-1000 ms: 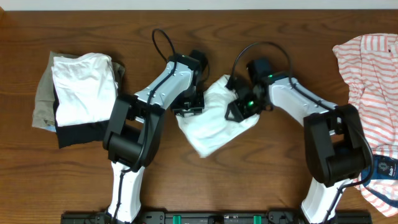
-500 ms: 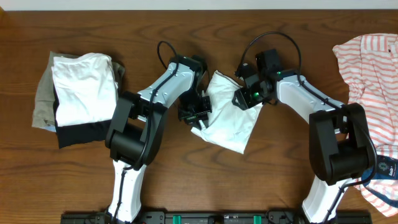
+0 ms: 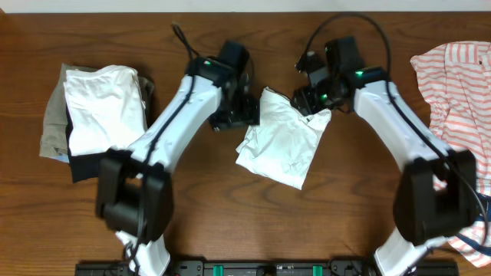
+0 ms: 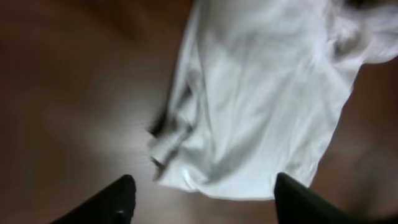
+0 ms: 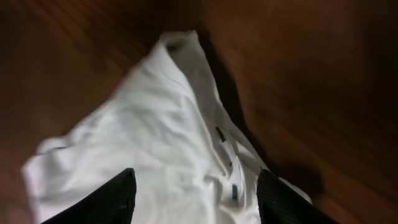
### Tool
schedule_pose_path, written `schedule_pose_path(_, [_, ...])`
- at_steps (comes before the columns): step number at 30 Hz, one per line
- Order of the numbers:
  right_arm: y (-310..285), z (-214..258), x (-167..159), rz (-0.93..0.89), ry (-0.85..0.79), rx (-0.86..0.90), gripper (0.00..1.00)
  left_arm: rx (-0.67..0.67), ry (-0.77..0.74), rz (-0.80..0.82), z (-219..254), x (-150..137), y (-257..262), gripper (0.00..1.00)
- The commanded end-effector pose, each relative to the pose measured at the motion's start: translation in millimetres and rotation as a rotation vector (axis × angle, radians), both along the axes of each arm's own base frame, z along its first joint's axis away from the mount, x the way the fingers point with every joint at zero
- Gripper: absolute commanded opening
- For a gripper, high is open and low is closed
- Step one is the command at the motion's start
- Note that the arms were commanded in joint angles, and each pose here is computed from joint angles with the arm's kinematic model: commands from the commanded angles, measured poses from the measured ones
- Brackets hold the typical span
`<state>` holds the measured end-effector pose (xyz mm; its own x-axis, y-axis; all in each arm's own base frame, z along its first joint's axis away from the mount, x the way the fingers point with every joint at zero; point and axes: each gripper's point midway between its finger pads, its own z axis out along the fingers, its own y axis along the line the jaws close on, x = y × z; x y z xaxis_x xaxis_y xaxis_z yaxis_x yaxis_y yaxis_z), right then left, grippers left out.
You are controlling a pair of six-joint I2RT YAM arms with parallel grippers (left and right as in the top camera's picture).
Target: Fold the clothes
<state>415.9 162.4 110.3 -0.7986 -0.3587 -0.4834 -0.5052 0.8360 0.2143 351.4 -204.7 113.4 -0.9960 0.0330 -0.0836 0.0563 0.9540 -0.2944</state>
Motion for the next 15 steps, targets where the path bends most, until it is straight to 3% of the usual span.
schedule_pose_path(1, [-6.4,22.9,-6.4,-0.019,-0.008,0.006,0.59,0.117,-0.134,-0.036,4.4,24.2,19.6,0.74])
schedule_pose_path(8, [-14.2,-19.7,-51.8,-0.041,0.207,-0.037,0.41,0.104,-0.126,-0.226,-26.0,30.2,11.2,0.77])
schedule_pose_path(15, [-16.3,-54.8,-74.8,-0.041,0.269,-0.051,0.36,-0.004,-0.015,-0.362,-71.3,21.4,0.7,0.77])
